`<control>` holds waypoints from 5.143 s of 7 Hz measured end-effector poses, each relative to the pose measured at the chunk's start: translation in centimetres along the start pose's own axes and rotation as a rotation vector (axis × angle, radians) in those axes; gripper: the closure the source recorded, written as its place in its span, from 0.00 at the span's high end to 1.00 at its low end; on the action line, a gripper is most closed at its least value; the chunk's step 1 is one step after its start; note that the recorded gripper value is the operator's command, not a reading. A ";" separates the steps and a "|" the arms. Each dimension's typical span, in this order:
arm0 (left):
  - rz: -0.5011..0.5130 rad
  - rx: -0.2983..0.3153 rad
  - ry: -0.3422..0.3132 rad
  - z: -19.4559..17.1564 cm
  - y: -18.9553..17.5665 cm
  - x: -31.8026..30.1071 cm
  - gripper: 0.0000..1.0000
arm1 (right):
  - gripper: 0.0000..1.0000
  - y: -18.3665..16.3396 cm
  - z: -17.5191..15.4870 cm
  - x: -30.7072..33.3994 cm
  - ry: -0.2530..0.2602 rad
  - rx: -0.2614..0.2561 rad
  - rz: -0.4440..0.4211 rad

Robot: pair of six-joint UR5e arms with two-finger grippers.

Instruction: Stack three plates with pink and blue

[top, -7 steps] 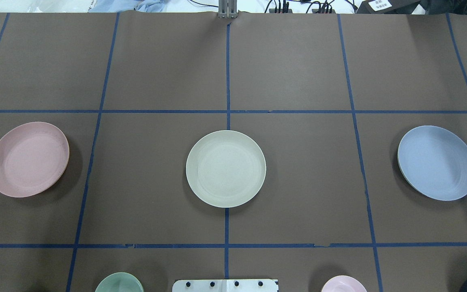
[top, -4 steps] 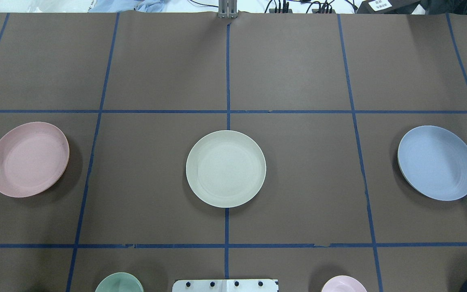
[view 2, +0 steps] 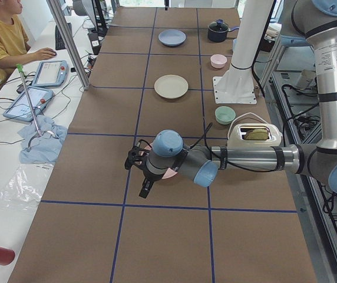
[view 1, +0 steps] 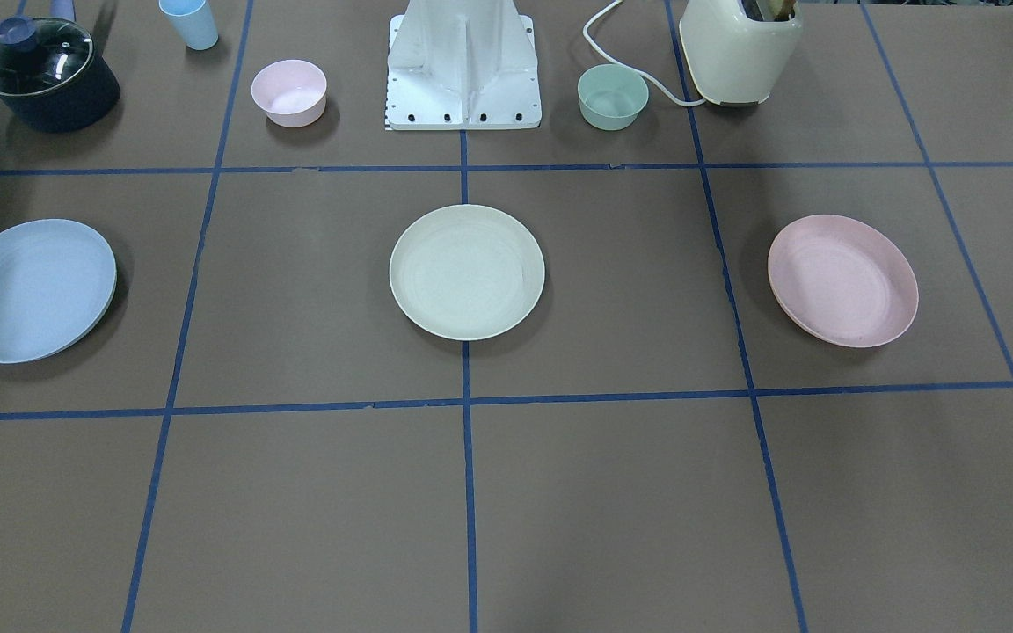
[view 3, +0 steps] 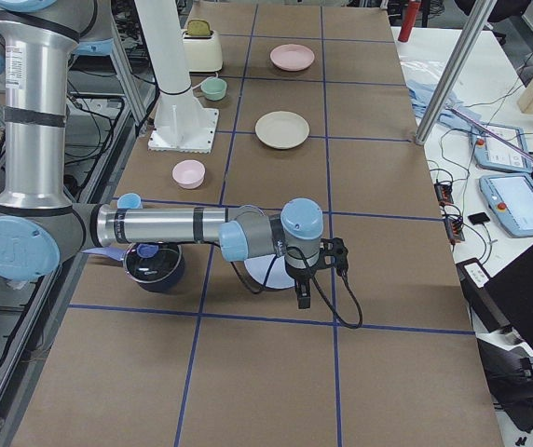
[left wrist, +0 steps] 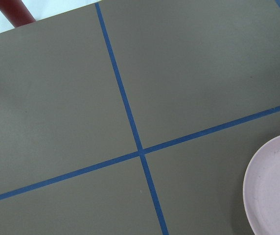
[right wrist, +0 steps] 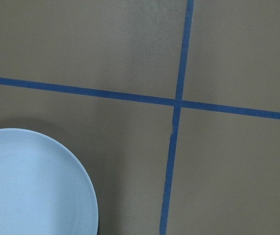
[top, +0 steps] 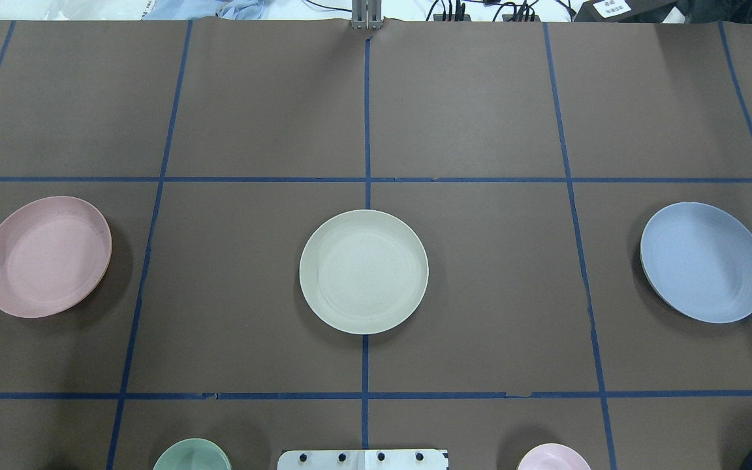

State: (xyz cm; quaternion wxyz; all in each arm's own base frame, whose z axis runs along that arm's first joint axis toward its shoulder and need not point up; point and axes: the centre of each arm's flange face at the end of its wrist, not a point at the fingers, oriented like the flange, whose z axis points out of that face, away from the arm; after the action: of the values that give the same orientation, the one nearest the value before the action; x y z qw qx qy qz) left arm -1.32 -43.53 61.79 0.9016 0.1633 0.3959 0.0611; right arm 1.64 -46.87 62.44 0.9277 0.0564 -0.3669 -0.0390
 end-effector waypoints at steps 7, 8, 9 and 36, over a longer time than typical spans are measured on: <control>-0.064 -0.180 0.136 11.9 0.1 8.1 0.98 | 1.00 -0.4 0.8 0.4 -0.001 -0.014 0.005; -0.081 -0.203 0.139 13.3 0.2 8.4 0.98 | 1.00 -0.4 0.8 0.4 -0.001 -0.014 0.005; -0.095 -0.214 0.140 14.4 0.2 8.5 0.96 | 1.00 -0.4 0.9 0.4 -0.001 -0.014 0.005; -0.383 -0.224 0.483 16.8 -9.2 57.1 0.84 | 1.00 -0.8 3.5 -6.0 -0.103 0.037 -0.107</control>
State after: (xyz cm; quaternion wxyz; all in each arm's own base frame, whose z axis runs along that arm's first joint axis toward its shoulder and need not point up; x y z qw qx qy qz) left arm 49.60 -42.65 29.61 0.7891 -0.0336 0.6127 -0.0293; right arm -5.17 -47.29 60.78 0.9031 0.0912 -0.4111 -0.0846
